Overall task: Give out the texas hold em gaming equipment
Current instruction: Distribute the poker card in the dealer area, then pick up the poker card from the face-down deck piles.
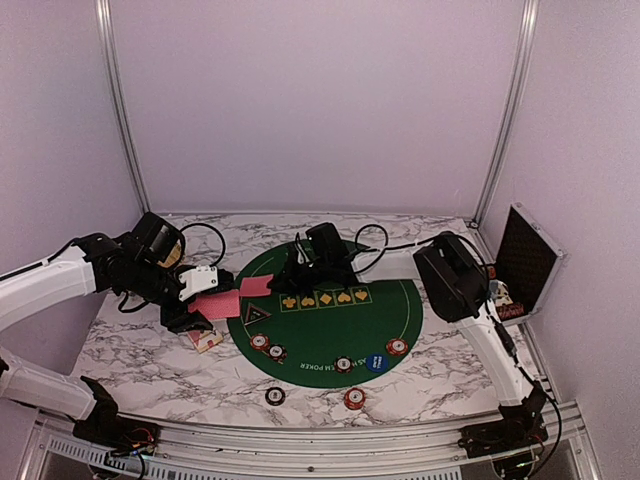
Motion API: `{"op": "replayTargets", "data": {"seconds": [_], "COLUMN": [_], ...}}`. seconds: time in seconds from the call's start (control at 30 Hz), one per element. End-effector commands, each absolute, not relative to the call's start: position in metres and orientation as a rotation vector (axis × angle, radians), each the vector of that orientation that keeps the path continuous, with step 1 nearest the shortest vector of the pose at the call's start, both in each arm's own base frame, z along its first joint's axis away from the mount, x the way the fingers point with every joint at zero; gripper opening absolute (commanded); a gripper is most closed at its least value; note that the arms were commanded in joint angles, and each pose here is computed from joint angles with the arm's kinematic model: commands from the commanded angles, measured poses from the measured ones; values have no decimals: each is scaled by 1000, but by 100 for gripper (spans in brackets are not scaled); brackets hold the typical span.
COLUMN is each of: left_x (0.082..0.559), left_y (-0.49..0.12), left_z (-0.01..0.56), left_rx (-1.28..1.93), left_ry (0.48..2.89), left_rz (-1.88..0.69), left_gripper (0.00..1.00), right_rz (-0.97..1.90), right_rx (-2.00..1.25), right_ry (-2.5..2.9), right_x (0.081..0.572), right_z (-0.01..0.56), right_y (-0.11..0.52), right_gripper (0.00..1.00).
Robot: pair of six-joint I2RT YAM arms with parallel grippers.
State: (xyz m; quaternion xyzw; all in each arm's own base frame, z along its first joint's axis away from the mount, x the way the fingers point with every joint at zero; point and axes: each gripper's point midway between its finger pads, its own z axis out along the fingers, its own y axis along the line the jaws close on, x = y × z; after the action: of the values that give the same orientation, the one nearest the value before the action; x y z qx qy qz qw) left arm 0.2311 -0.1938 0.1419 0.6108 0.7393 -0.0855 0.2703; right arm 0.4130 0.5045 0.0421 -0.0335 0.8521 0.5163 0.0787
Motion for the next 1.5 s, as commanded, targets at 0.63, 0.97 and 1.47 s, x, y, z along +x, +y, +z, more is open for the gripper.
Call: {"op": "replayTargets", "data": {"seconds": [0.63,0.97,1.47], "left_x": [224,227,228], "left_y": [-196,-198,-196], "left_z": [146,147,144], "left_rx": [1633,1628,1627], "left_ry": [1990,1991,1995], "left_rz": [-284,-281,-268], "left_gripper": [18,17,18], "right_rz": [1203,1621,2030], "right_rx": [-158,-269,-470], "right_ry": [2521,2307,2268], "right_x": [402,340,231], "right_z": [87,172,192], "right_y": [470,484,529], "right_gripper": [79,98,69]}}
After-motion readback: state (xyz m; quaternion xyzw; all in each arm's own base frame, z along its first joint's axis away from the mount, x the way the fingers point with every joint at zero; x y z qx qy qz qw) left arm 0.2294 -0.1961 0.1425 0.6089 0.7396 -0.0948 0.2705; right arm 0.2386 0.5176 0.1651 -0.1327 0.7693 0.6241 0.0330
